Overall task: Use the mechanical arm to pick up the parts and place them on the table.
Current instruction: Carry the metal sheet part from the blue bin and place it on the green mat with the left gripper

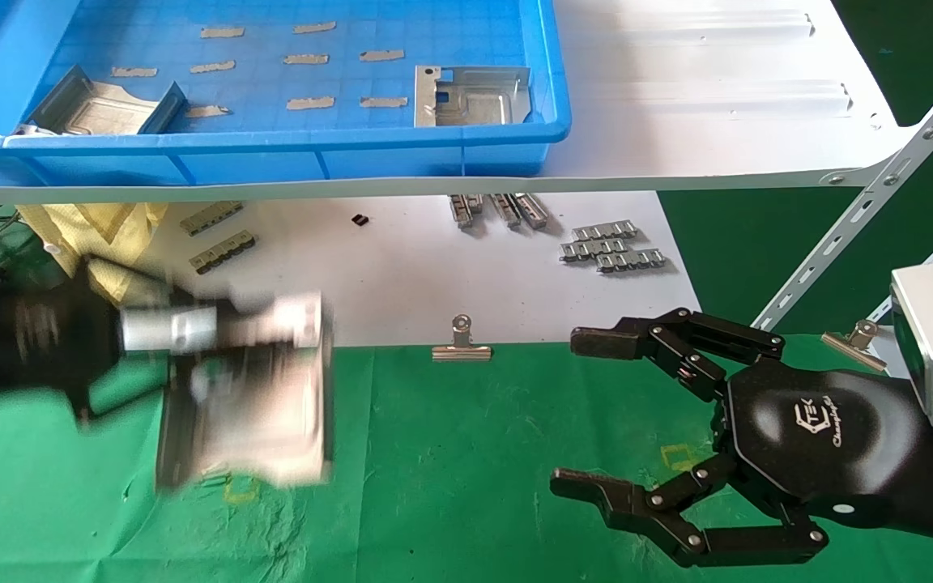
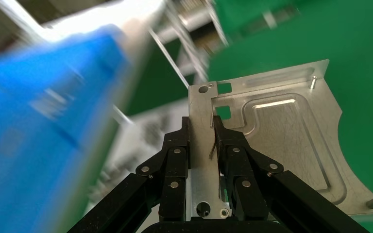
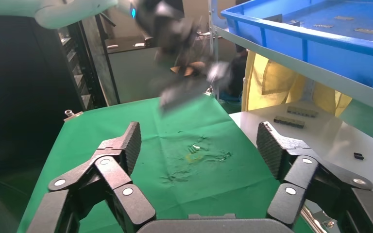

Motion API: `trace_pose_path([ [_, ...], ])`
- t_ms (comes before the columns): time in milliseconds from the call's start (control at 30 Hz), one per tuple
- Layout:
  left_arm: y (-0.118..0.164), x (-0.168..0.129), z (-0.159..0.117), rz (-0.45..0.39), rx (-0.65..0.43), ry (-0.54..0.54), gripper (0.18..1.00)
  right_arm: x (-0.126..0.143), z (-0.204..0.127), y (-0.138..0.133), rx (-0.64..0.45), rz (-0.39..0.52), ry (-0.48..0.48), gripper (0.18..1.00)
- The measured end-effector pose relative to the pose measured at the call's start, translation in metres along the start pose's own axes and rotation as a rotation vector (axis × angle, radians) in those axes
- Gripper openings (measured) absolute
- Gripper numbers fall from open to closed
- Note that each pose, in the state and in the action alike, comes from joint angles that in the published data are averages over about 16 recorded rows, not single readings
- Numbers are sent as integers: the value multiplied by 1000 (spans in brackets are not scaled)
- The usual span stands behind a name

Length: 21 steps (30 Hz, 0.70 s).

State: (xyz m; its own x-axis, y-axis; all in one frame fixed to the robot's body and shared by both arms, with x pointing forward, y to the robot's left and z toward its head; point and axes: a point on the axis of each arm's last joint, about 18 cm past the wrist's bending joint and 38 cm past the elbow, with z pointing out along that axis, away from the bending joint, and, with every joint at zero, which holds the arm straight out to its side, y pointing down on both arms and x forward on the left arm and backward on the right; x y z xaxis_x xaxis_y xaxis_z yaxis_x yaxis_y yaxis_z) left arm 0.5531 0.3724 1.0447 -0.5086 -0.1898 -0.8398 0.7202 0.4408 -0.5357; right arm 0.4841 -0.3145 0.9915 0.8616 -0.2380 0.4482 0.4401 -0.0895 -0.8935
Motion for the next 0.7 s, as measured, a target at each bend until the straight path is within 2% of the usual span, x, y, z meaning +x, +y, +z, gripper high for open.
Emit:
trace_pose_path([
  [233, 56, 40, -4, -1, -149, 95, 267, 0, 0, 0, 0, 0, 0, 923],
  [367, 81, 55, -4, -3, -217, 145, 266, 0, 0, 0, 0, 0, 0, 956],
  [700, 113, 70, -1, 40, -315, 227, 262, 0, 0, 0, 0, 0, 0, 998],
])
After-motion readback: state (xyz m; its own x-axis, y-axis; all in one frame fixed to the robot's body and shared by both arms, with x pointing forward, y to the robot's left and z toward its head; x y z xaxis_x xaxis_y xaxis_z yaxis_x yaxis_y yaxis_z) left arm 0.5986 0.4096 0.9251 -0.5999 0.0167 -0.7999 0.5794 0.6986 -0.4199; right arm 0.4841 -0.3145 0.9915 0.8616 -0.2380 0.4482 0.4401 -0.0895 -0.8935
